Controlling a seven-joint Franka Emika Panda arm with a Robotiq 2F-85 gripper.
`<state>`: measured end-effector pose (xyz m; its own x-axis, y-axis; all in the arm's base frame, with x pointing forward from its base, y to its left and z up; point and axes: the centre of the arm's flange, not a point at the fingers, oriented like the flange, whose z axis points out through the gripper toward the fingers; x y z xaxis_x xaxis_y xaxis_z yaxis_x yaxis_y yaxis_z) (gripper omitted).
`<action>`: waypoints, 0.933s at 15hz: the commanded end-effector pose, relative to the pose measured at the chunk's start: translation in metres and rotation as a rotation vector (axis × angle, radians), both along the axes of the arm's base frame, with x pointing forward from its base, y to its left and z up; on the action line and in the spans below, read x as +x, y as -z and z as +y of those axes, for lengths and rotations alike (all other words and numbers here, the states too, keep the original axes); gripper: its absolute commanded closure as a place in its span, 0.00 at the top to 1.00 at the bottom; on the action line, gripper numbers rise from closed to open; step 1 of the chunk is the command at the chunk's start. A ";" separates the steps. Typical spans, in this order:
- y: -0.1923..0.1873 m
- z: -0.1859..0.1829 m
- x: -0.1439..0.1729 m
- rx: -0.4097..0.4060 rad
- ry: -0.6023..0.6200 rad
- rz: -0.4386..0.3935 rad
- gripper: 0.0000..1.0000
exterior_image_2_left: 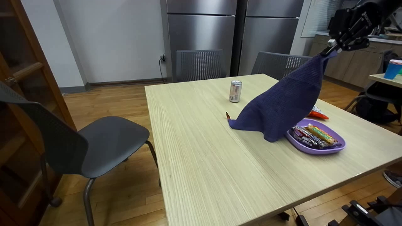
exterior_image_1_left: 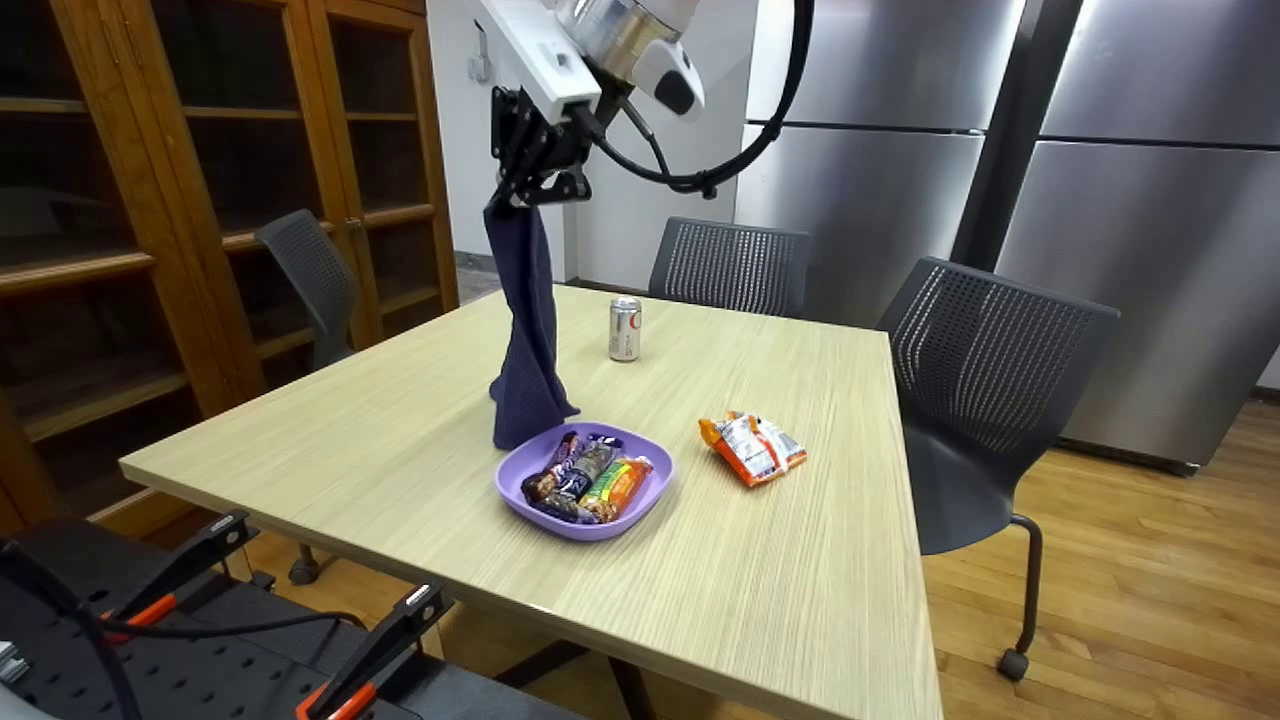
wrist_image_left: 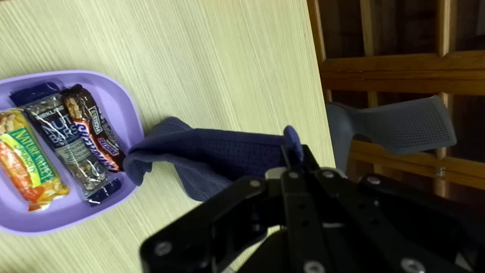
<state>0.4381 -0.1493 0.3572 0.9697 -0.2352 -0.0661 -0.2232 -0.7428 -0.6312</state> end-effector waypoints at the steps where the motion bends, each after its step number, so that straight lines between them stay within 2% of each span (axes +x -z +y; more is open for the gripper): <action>1: 0.003 -0.003 -0.019 -0.017 0.047 0.048 0.01; 7: 0.032 -0.024 -0.029 -0.050 0.117 0.127 0.01; 14: 0.047 -0.052 -0.041 -0.044 0.224 0.165 0.01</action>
<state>0.4035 -0.1914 0.3101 0.8975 -0.3967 -0.1926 -0.4328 -0.7086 -0.5573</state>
